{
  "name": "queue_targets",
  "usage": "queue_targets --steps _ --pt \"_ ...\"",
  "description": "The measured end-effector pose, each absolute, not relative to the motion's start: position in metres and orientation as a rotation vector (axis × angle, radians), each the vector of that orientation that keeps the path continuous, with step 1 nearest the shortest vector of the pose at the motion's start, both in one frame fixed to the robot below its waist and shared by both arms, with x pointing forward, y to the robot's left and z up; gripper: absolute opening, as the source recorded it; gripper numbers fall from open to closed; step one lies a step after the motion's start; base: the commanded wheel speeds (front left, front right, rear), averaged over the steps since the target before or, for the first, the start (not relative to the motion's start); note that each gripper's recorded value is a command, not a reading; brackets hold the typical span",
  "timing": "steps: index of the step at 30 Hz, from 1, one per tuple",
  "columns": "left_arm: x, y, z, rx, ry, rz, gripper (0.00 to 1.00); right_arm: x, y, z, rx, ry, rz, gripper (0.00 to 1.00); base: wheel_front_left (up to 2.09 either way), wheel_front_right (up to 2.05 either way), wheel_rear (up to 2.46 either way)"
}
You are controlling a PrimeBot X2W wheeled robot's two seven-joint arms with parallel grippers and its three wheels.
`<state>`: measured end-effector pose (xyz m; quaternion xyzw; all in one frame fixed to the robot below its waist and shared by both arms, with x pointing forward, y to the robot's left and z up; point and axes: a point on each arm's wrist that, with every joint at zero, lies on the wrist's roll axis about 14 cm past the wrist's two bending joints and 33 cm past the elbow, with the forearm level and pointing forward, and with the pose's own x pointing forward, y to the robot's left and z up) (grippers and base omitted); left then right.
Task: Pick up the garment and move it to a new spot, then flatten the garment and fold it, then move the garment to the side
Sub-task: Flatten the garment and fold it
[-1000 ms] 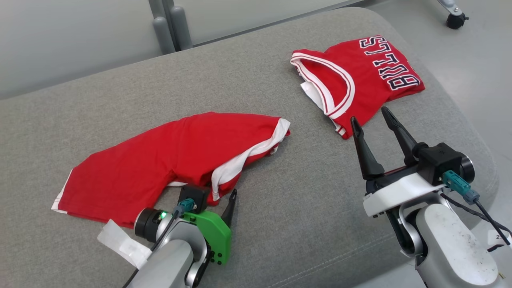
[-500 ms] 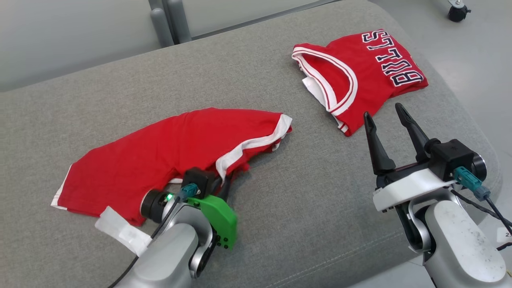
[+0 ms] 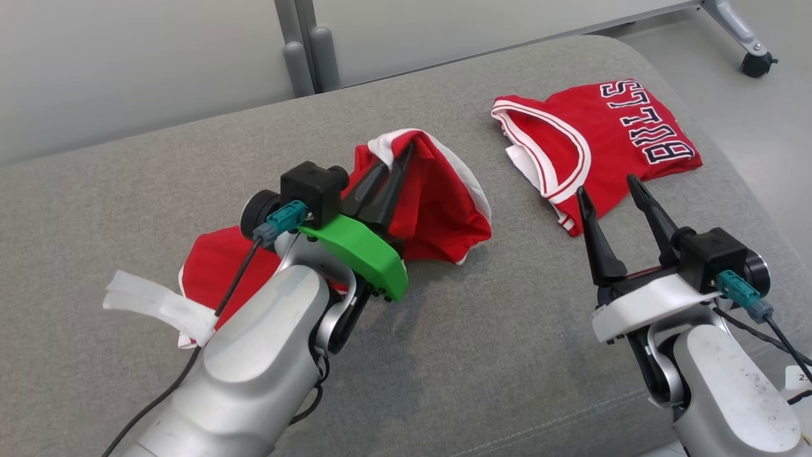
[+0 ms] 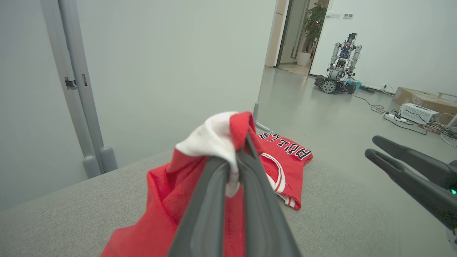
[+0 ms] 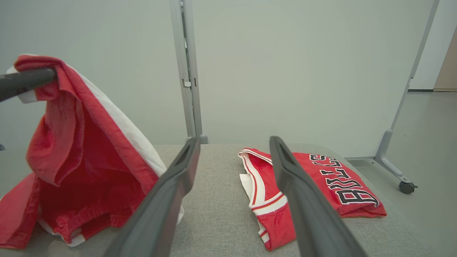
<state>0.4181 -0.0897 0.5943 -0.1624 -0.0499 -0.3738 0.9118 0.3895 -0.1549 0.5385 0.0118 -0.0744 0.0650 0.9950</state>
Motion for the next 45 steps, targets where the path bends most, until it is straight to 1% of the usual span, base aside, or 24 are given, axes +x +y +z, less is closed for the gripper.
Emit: queue_targets --steps 3,6,7,10,16,21,27,31,35,40,45 --pt "0.429 -0.073 0.598 -0.339 -0.115 -0.700 0.00 0.387 -0.151 0.534 0.028 -0.137 0.142 1.00 0.00 0.00 0.00" --pt "0.444 -0.043 0.596 -0.325 -0.123 -0.612 0.00 0.386 -0.146 0.528 0.038 -0.118 0.156 1.00 0.00 0.00 0.00" --pt "0.444 -0.043 0.596 -0.325 -0.123 -0.612 0.00 0.386 -0.146 0.528 0.038 -0.118 0.156 1.00 0.00 0.00 0.00" --pt "0.458 0.002 0.578 -0.275 -0.098 -0.504 0.00 0.387 -0.135 0.523 0.044 -0.105 0.190 1.00 0.00 0.00 0.00" --pt "0.461 0.066 0.535 -0.237 -0.011 -0.350 0.00 0.379 -0.079 0.508 0.092 -0.052 0.372 1.00 0.00 0.00 0.00" --pt "0.453 0.100 0.498 -0.268 0.080 -0.244 0.00 0.374 -0.048 0.493 0.123 0.000 0.470 1.00 0.00 0.00 0.00" --pt "0.436 0.120 0.462 -0.287 0.170 -0.175 0.00 0.360 -0.011 0.465 0.172 0.120 0.593 1.00 0.00 0.00 0.00" --pt "0.435 0.134 0.455 -0.304 0.179 -0.127 0.00 0.351 -0.002 0.439 0.152 0.213 0.642 1.00 0.00 0.00 0.00" --pt "0.437 0.144 0.452 -0.314 0.182 -0.094 0.00 0.347 0.001 0.417 0.064 0.270 0.703 1.00 0.00 0.00 0.00" --pt "0.436 0.144 0.450 -0.326 0.182 -0.085 0.00 0.358 0.002 0.403 -0.065 0.291 0.775 1.00 0.00 0.00 0.00" --pt "0.435 0.142 0.449 -0.344 0.179 -0.074 0.00 0.360 0.014 0.389 -0.095 0.329 0.836 1.00 0.00 0.00 0.00"
